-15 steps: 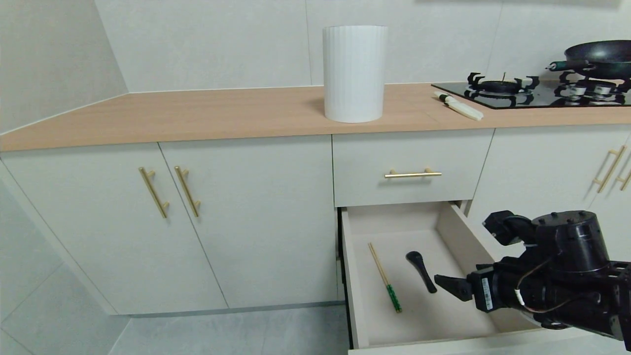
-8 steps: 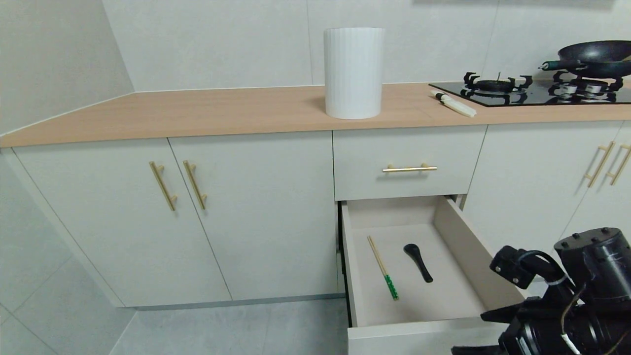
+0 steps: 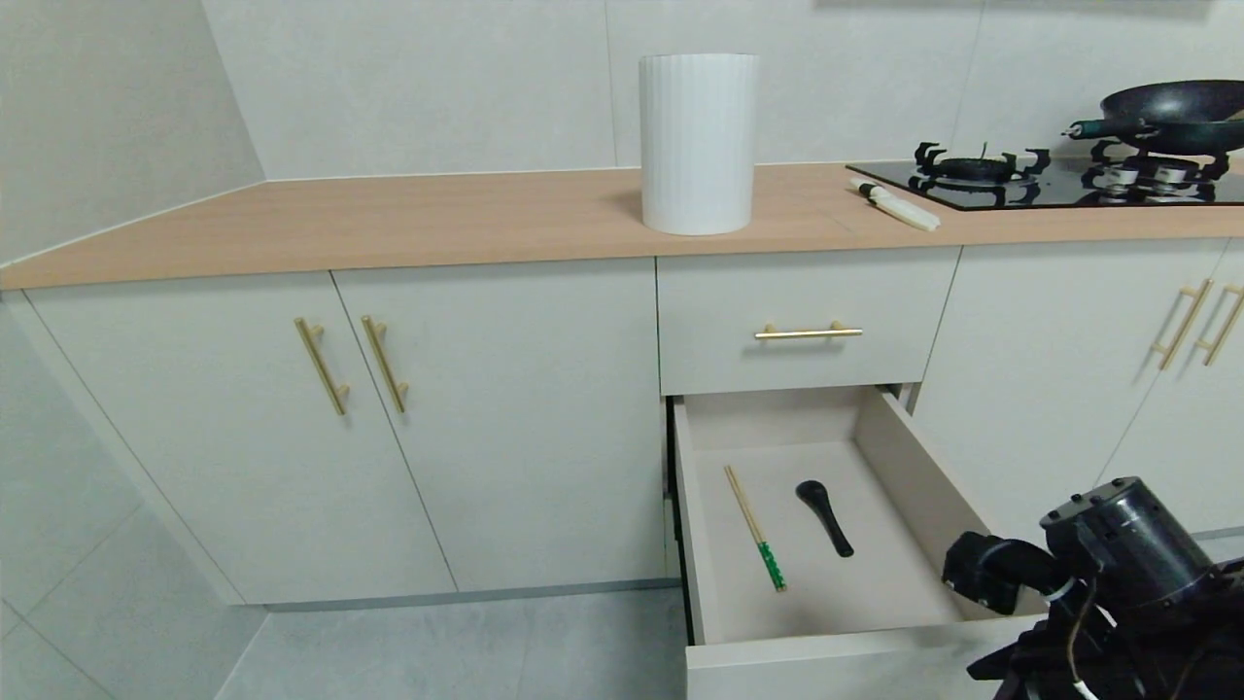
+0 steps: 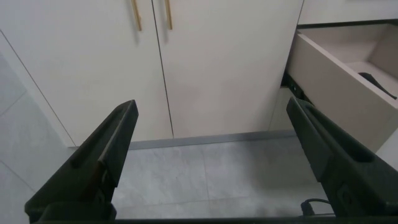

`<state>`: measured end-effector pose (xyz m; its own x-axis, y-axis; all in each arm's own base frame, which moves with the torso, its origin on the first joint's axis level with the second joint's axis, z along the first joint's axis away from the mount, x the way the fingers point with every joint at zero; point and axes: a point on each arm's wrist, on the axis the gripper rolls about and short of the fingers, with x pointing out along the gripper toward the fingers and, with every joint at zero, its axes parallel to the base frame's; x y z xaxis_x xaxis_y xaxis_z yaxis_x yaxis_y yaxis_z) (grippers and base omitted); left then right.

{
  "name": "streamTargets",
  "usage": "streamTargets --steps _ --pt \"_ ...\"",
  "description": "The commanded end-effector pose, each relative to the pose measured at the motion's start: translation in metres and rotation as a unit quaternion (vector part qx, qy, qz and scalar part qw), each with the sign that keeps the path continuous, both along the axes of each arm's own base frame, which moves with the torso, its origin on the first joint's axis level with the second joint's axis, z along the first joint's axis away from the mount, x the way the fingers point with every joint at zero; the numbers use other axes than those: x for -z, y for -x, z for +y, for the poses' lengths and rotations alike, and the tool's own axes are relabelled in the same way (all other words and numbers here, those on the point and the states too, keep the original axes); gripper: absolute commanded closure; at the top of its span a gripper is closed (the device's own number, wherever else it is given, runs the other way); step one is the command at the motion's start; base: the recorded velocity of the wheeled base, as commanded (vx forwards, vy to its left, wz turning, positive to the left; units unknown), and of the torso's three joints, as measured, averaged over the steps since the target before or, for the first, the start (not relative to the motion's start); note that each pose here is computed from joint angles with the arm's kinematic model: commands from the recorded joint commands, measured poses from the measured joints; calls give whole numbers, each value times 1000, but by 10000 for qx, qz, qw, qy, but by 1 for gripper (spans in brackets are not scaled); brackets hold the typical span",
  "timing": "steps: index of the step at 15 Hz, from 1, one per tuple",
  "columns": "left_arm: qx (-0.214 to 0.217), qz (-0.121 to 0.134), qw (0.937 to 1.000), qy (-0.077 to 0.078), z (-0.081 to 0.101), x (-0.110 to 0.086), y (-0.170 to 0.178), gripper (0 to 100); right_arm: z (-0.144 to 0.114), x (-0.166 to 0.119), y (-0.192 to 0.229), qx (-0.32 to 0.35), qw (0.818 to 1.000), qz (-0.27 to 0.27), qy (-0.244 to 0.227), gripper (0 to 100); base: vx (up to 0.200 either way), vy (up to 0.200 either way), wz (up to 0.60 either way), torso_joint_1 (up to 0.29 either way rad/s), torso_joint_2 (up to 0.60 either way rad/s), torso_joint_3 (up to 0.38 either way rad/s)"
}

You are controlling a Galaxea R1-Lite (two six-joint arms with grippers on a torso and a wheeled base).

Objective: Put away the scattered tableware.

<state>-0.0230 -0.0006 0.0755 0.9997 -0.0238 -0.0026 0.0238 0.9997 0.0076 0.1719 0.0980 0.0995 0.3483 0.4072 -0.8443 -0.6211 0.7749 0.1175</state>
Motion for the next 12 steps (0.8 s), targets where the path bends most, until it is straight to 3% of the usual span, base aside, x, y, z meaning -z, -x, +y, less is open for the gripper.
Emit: streamTargets --steps 1,8,12 --pt "-4 3 10000 0 0 0 0 0 5 15 -10 89 9993 256 271 0 0 0 0 0 0 0" --pt "-4 3 10000 0 0 0 0 0 17 20 -41 1377 9891 151 493 0 0 0 0 0 0 0" --pt "-4 3 10000 0 0 0 0 0 24 35 -62 2005 9778 -388 473 0 0 0 0 0 0 0"
